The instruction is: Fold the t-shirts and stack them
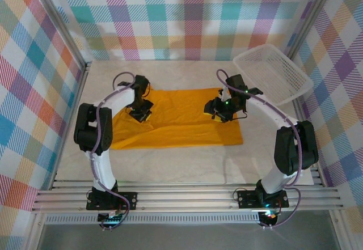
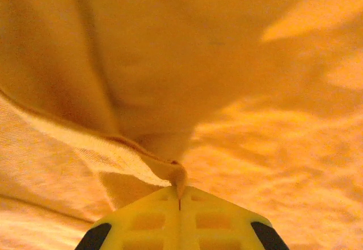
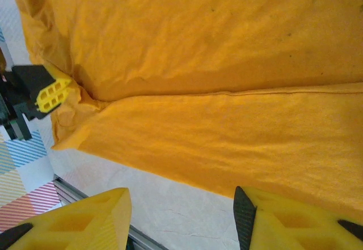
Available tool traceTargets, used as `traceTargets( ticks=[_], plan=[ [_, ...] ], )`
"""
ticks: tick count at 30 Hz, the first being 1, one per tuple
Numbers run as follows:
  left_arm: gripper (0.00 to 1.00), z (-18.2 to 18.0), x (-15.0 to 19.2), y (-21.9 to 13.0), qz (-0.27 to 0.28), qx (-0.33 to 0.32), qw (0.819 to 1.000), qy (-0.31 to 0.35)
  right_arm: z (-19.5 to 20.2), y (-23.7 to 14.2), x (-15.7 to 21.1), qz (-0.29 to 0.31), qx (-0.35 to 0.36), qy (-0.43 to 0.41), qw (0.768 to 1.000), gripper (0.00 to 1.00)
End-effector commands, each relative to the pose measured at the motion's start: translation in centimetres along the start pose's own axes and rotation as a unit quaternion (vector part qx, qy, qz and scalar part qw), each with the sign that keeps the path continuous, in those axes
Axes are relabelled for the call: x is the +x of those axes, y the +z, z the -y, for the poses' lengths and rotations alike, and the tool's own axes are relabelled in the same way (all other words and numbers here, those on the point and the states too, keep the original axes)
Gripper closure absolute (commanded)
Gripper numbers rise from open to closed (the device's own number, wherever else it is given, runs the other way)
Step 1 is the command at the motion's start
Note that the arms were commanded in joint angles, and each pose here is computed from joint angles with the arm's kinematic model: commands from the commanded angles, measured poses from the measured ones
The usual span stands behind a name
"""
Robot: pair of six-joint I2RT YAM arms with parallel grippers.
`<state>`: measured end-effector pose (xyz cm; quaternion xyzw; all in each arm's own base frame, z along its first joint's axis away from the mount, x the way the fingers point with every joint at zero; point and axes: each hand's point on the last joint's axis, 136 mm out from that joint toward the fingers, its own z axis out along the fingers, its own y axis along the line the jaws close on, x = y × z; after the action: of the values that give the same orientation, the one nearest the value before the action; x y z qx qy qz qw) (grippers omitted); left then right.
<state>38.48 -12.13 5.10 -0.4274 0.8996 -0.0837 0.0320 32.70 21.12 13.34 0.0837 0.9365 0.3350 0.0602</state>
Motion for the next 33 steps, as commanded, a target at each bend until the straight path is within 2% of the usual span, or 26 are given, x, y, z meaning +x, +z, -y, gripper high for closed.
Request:
traceTargets(
  ticks=[1,9,10,12,13,14,17,19,22,25,29,33],
  plan=[
    [1.0,-0.6,1.1,0.2,-0.005,-0.059,0.996,0.069,0.1,0.1,-0.3,-0.004,0.005,0.01,1.0,0.49],
    [0.99,1.1,0.6,1.4,0.003,-0.123,0.975,0.182,0.3,0.2,-0.3,-0.01,0.002,0.017,1.0,0.49],
    [0.92,1.2,0.3,1.2,0.011,-0.127,0.974,0.188,0.3,0.2,-0.2,-0.012,0.002,0.017,1.0,0.49],
    [0.61,1.4,-0.4,0.0,0.038,-0.125,0.972,0.194,0.3,0.2,-0.3,-0.011,0.001,0.017,1.0,0.48],
    [0.55,1.5,-0.7,-0.7,0.052,-0.122,0.972,0.193,0.3,0.3,-0.1,-0.013,0.002,0.017,1.0,0.48],
    [0.53,1.7,-1.1,-1.6,0.066,-0.114,0.973,0.191,0.4,0.3,-0.1,-0.014,0.004,0.018,1.0,0.48],
    [0.53,1.7,-1.3,-4.7,0.097,-0.085,0.975,0.18,1.7,0.6,0.2,-0.014,0.026,0.024,0.999,0.52],
    [0.56,0.2,-1.0,-5.3,0.093,-0.077,0.979,0.161,3.1,1.0,0.5,-0.015,0.05,0.03,0.998,0.55],
    [0.63,-4.0,-0.6,-2.9,0.034,-0.077,0.991,0.1,6.0,2.3,1.4,-0.042,0.104,0.05,0.992,0.61],
    [0.67,-7.9,-0.9,-0.1,-0.009,-0.085,0.996,0.038,8.2,3.8,2.6,-0.081,0.144,0.061,0.984,0.63],
    [0.68,-12.1,-1.3,1.7,-0.024,-0.121,0.992,-0.001,10.5,5.3,4.1,-0.125,0.211,0.044,0.968,0.64],
    [0.69,-16.2,0.4,2.0,-0.041,-0.165,0.985,-0.014,11.8,5.3,6.2,-0.163,0.251,0.046,0.953,0.64]
  ],
)
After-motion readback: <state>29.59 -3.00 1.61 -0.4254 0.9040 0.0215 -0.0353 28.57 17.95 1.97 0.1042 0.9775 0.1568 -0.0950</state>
